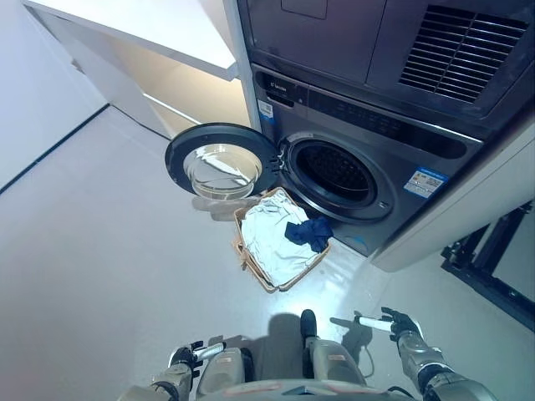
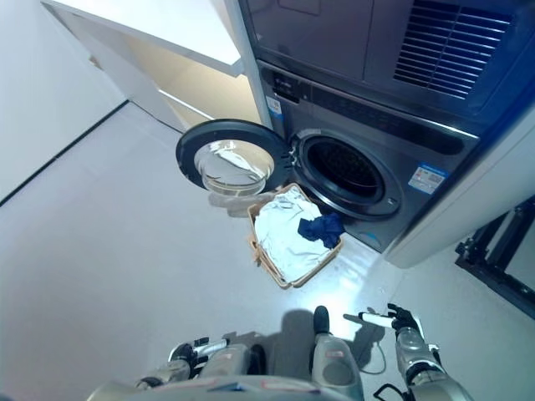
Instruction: Put the clothes in the basket into the washing machine.
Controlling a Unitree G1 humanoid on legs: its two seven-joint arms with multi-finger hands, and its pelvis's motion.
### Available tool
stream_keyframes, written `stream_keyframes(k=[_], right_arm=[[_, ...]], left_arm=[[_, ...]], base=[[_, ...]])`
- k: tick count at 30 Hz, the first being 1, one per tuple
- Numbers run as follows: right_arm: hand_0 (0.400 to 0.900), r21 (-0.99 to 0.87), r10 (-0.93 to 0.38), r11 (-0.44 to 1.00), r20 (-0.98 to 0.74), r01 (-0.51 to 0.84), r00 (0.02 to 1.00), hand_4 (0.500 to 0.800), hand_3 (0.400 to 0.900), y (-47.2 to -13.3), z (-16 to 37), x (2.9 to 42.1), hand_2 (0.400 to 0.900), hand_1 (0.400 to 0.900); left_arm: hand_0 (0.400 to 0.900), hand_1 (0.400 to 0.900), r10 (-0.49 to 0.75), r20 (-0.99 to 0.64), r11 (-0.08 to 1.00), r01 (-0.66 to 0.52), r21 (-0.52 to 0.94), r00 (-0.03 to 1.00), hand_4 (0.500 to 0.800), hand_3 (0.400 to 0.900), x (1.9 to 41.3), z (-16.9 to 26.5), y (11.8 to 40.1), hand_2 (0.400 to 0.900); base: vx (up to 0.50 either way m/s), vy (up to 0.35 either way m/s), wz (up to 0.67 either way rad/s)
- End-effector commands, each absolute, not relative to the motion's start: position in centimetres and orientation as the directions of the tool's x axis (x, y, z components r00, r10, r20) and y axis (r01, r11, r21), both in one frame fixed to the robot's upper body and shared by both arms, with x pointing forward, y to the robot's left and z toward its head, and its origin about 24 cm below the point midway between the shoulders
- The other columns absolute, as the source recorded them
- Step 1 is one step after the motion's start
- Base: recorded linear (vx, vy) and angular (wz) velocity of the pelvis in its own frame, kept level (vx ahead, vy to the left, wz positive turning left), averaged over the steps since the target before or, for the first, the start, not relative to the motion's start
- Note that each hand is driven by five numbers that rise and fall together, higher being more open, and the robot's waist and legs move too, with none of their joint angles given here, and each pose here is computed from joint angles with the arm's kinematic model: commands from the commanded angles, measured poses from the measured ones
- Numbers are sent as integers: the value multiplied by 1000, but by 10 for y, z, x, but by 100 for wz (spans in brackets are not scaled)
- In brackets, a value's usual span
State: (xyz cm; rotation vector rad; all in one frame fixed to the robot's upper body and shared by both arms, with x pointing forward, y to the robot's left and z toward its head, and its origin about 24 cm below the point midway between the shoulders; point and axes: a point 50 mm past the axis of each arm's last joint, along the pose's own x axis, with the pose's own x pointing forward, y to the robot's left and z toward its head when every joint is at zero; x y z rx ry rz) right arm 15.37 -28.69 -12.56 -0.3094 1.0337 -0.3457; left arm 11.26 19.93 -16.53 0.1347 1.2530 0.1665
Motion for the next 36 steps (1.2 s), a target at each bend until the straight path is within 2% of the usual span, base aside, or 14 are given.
stream_keyframes(k=[1, 10, 15, 19, 21, 23, 26, 30, 36], right_arm=[[900, -500, -486, 861, -753, 95, 445, 800, 900, -308, -121, 141, 900, 900], [900, -511, -477, 859, -780, 28, 405, 800, 900, -302, -130, 125, 900, 900], [900, -484, -452, 875, -804, 17, 386, 800, 900, -293, -135, 121, 900, 900], [900, -431, -416, 901, -815, 59, 403, 800, 900, -281, -139, 125, 900, 900], [900, -415, -385, 909, -792, 45, 475, 800, 900, -270, -133, 148, 900, 900], [900, -403, -370, 914, -782, 45, 501, 800, 900, -264, -132, 155, 900, 900], [900, -407, -363, 912, -756, 42, 545, 800, 900, -261, -127, 167, 900, 900], [900, -457, -340, 890, -669, -5, 661, 800, 900, -256, -109, 198, 900, 900], [900, -562, -336, 827, -539, -33, 772, 800, 900, -262, -78, 235, 900, 900]], left_arm=[[900, 900, 233, -929, 972, -33, 234, 287, 800, 900, 94, -167, 213, 900], [900, 900, 240, -935, 969, -4, 247, 261, 800, 900, 82, -170, 213, 900], [900, 900, 263, -938, 964, -26, 264, 224, 800, 900, 71, -170, 221, 900], [900, 900, 286, -926, 958, -40, 285, 245, 800, 900, 79, -166, 232, 900], [900, 900, 325, -896, 945, -63, 322, 301, 800, 900, 101, -158, 245, 900], [900, 900, 341, -884, 939, -81, 333, 320, 800, 900, 108, -155, 251, 900], [900, 900, 351, -869, 936, -95, 340, 347, 800, 900, 118, -151, 253, 900], [900, 900, 377, -844, 925, -101, 368, 381, 800, 900, 131, -146, 257, 900], [900, 900, 405, -836, 914, -143, 379, 370, 800, 900, 127, -146, 259, 900]], base=[[160, -109, 10], [293, 12, 5], [430, 259, -50], [290, 247, -34], [115, 272, -34], [122, 178, -19], [93, 56, 0], [18, -104, 29], [-12, -220, 24]])
